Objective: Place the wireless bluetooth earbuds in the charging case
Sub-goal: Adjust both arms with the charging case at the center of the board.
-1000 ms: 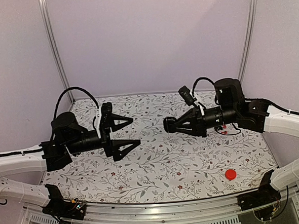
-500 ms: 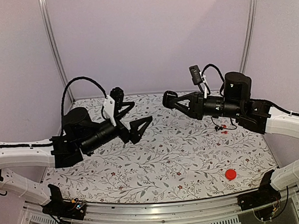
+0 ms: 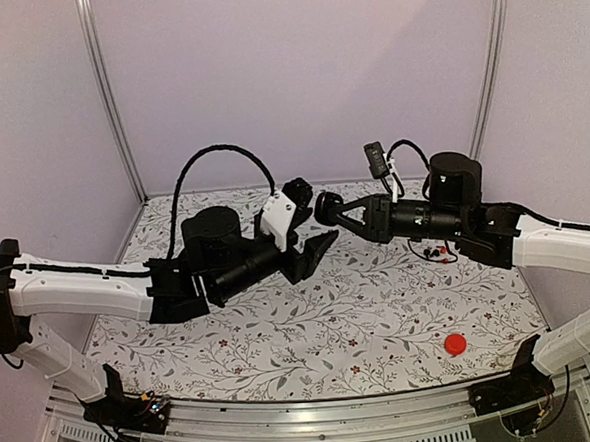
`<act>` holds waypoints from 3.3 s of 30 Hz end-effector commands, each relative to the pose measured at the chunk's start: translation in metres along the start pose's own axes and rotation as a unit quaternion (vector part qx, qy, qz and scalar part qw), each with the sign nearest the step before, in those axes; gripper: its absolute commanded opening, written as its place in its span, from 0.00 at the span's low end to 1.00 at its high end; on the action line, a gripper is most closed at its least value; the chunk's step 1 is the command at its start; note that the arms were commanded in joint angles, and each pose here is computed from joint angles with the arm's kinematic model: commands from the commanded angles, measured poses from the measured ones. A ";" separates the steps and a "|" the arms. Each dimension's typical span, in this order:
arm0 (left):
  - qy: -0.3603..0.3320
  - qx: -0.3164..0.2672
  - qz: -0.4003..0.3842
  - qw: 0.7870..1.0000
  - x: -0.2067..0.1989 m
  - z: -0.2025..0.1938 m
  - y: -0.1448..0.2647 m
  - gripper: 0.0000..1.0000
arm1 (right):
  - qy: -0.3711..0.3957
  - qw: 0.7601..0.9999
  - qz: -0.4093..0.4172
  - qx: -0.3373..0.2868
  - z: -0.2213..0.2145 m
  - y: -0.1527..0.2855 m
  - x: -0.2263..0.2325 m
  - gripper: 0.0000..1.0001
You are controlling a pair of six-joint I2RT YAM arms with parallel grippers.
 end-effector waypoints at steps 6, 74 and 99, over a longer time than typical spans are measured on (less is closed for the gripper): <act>-0.022 0.003 -0.003 1.000 -0.011 0.006 -0.011 0.49 | -0.008 1.000 0.002 -0.005 -0.006 -0.004 -0.001 0.12; -0.200 0.004 -0.108 0.974 -0.029 -0.015 0.032 0.31 | 0.005 0.987 0.070 0.146 -0.049 0.004 0.011 0.33; -0.193 0.003 -0.134 0.972 -0.034 -0.015 0.040 0.67 | 0.025 0.983 0.097 0.152 -0.046 0.009 0.012 0.15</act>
Point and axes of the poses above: each gripper's point midway between its finger pads, its own y axis back along the fingers, its own x axis along the line the jaws close on, z = x × y, the point moved 6 cm from there along y, back along the fingers, and after that the axes turned 6 degrees about -y, right-handed, at the moved point
